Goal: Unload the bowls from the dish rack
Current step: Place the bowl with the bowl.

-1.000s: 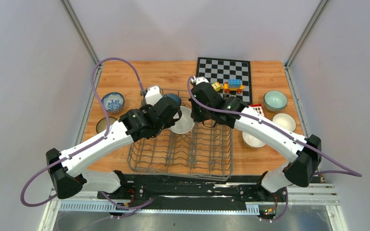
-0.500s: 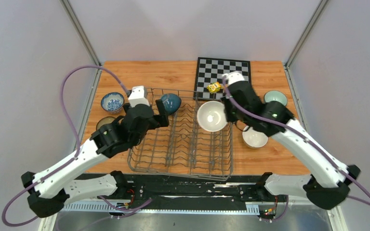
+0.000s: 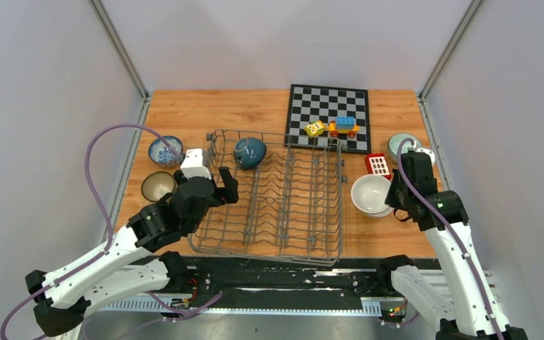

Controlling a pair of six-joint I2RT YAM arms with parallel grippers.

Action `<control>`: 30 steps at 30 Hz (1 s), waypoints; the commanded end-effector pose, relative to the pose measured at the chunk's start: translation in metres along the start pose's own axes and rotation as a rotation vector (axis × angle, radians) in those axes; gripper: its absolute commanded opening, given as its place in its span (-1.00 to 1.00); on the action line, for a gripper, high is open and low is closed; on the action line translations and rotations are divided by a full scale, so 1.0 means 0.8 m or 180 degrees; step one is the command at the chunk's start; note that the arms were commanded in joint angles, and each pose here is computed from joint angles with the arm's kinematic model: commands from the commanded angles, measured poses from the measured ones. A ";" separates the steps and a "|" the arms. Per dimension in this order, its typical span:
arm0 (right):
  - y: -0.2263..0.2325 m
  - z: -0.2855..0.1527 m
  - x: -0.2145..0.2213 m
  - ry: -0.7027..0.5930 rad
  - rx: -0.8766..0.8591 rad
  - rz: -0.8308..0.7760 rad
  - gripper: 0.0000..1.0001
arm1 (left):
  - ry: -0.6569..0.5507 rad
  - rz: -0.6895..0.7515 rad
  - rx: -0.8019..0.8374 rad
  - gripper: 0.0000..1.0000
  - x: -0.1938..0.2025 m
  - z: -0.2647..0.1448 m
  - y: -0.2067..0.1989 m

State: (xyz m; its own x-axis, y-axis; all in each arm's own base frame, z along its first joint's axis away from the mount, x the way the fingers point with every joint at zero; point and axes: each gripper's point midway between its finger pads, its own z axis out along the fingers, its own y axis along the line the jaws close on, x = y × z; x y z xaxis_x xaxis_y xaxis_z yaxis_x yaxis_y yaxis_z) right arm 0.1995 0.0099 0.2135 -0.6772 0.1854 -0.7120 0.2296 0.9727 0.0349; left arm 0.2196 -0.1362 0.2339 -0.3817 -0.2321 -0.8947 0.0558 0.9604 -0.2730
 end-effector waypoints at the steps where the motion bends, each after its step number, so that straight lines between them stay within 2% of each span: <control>1: -0.001 0.017 -0.007 -0.0224 -0.0038 0.0662 -1.00 | 0.0167 -0.0128 0.0149 1.00 0.024 0.008 -0.017; 7: -0.008 0.053 0.005 -0.0179 0.0077 0.1106 -1.00 | 0.0229 -0.0100 0.0183 1.00 0.031 0.010 -0.019; 11: -0.017 0.069 0.004 -0.0247 0.0162 0.1233 -1.00 | 0.0242 -0.0153 0.0280 0.99 0.032 0.009 -0.027; 15: -0.028 0.087 0.015 -0.0127 0.0214 0.1391 -1.00 | 0.0266 -0.0145 0.0296 0.98 0.035 0.010 -0.029; 30: -0.038 0.116 0.044 -0.0111 0.0268 0.1612 -1.00 | 0.0543 -0.0186 0.0378 0.95 0.070 0.018 -0.039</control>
State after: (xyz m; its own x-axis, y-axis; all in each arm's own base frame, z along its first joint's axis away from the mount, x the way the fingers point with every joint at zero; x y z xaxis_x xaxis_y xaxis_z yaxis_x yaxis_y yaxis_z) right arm 0.2220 -0.0245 0.1157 -0.5261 0.5808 -0.6212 0.5730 0.7819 0.2457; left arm 0.2116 -0.1718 0.1926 -0.5132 -0.2302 -0.8268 0.1263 0.9326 -0.3380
